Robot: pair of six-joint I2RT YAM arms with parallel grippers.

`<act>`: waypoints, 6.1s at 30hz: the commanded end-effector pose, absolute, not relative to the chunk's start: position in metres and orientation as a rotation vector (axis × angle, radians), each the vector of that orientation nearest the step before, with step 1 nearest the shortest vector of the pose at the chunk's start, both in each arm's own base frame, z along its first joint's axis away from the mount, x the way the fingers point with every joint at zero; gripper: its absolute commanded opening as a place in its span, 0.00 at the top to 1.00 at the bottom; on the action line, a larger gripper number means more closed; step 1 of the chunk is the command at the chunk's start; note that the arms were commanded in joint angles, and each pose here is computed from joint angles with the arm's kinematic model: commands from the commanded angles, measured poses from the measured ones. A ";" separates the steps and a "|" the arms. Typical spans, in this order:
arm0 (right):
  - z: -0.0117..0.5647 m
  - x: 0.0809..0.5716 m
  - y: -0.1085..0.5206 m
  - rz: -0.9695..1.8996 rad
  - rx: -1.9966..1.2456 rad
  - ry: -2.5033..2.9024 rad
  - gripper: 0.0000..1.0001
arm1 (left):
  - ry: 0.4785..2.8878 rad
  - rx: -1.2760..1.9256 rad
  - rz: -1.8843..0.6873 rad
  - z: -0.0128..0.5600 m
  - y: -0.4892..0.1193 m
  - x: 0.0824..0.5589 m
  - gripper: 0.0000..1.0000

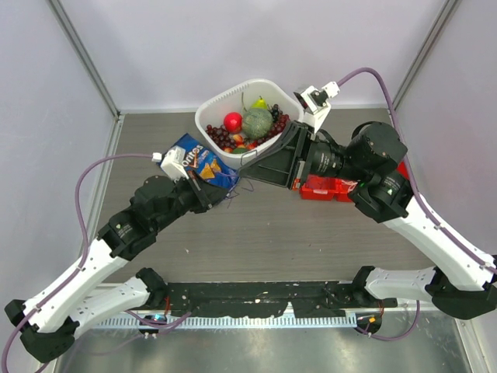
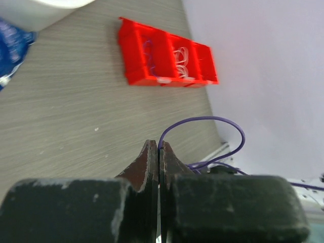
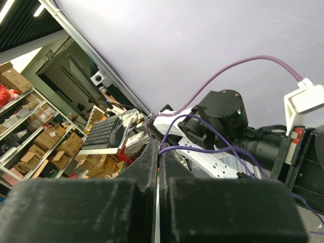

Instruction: Untangle the cables

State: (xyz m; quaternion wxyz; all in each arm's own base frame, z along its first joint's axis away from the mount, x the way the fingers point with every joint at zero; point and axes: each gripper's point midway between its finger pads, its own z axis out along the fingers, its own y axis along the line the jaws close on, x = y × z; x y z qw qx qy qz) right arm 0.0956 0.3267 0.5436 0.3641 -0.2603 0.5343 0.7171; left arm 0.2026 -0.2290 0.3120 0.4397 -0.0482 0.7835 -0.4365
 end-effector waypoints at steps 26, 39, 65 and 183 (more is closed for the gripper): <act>0.409 0.153 0.337 1.437 -0.460 2.005 0.99 | 1.922 -0.154 -1.361 0.317 -0.233 0.165 1.00; 0.361 0.149 0.343 1.480 -0.439 2.070 0.99 | 1.924 -0.110 -1.418 0.331 -0.249 0.167 1.00; 0.352 0.166 0.337 1.333 -0.434 2.074 0.74 | 1.935 -0.115 -1.444 0.332 -0.252 0.165 1.00; 0.200 0.204 0.160 0.861 0.207 2.095 0.38 | 1.964 -0.307 -1.395 0.301 -0.234 0.170 0.15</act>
